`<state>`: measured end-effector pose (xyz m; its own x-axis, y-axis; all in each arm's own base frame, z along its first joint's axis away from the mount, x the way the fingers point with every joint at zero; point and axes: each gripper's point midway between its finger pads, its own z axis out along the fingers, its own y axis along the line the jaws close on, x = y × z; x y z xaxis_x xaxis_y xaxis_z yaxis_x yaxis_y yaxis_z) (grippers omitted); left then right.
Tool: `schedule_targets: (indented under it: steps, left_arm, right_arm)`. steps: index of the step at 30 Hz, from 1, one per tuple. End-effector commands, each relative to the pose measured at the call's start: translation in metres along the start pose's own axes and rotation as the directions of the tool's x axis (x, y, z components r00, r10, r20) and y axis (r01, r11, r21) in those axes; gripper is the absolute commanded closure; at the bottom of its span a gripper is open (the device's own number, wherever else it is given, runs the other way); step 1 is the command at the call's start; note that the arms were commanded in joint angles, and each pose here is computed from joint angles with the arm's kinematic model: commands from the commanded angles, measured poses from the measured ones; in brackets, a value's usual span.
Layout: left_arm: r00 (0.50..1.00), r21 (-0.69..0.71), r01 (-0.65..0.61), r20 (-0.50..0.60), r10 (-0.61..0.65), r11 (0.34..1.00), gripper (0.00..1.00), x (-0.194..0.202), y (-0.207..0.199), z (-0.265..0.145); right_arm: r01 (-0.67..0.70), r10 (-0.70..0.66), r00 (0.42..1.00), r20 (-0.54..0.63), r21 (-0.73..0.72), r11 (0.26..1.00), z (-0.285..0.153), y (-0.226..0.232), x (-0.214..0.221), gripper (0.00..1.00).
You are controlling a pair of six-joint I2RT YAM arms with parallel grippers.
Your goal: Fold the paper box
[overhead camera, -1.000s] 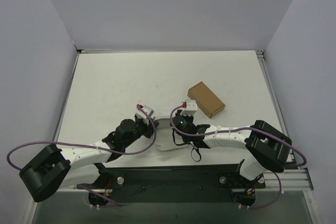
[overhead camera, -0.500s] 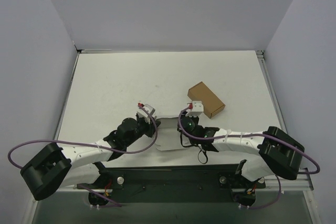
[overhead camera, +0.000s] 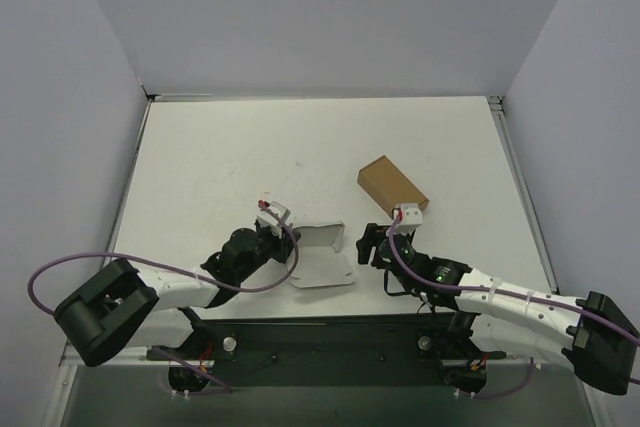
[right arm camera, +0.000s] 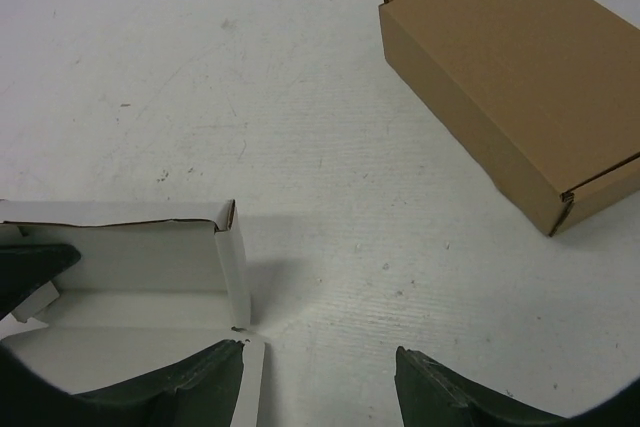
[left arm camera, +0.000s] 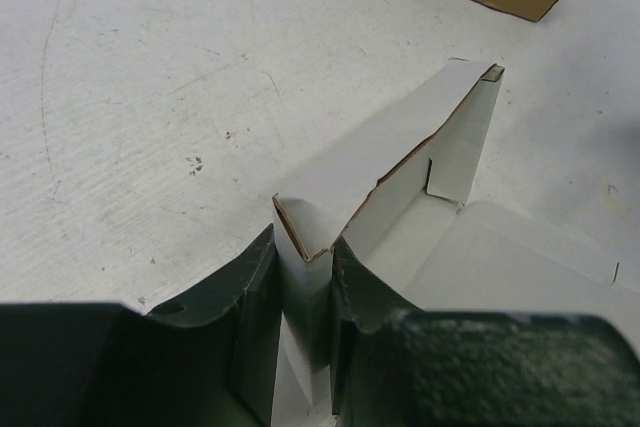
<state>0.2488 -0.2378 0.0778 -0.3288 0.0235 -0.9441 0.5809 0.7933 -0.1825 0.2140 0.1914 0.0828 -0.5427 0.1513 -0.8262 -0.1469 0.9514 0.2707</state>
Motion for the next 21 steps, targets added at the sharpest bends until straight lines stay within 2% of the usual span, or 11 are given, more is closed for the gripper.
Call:
schedule_targets:
  steps: [1, 3, 5, 10, 11, 21]
  left_arm:
    - [0.991, 0.02, -0.05, 0.128, 0.047, 0.999, 1.0, -0.023, -0.003, 0.005]
    - [0.99, 0.012, -0.065, 0.125, 0.063, 0.998, 1.0, -0.015, -0.001, 0.007]
    - [0.99, 0.012, -0.083, 0.117, 0.081, 0.996, 0.93, -0.01, 0.0, 0.009]
    - [0.991, 0.014, -0.088, 0.103, 0.086, 0.996, 0.64, -0.004, 0.001, 0.006]
    - [0.991, 0.017, -0.086, 0.109, 0.083, 0.996, 0.55, -0.007, 0.001, 0.004]
    - [0.997, 0.094, -0.066, 0.049, 0.061, 0.993, 0.16, -0.006, -0.014, -0.012]
  right_arm:
    - [-0.012, 0.012, 1.0, -0.023, -0.01, 1.0, -0.002, -0.002, 0.006, 0.38]
    - [-0.022, 0.021, 1.0, -0.018, -0.029, 0.999, 0.0, 0.003, 0.005, 0.38]
    - [-0.032, 0.031, 0.999, -0.019, -0.056, 0.998, 0.002, 0.009, 0.006, 0.38]
    - [-0.045, 0.044, 0.999, -0.017, -0.099, 0.994, 0.002, 0.02, 0.001, 0.38]
    - [-0.043, 0.042, 0.999, -0.015, -0.105, 0.994, 0.001, 0.021, 0.0, 0.38]
    - [-0.069, 0.07, 0.998, 0.001, -0.145, 0.987, -0.008, 0.024, -0.007, 0.38]
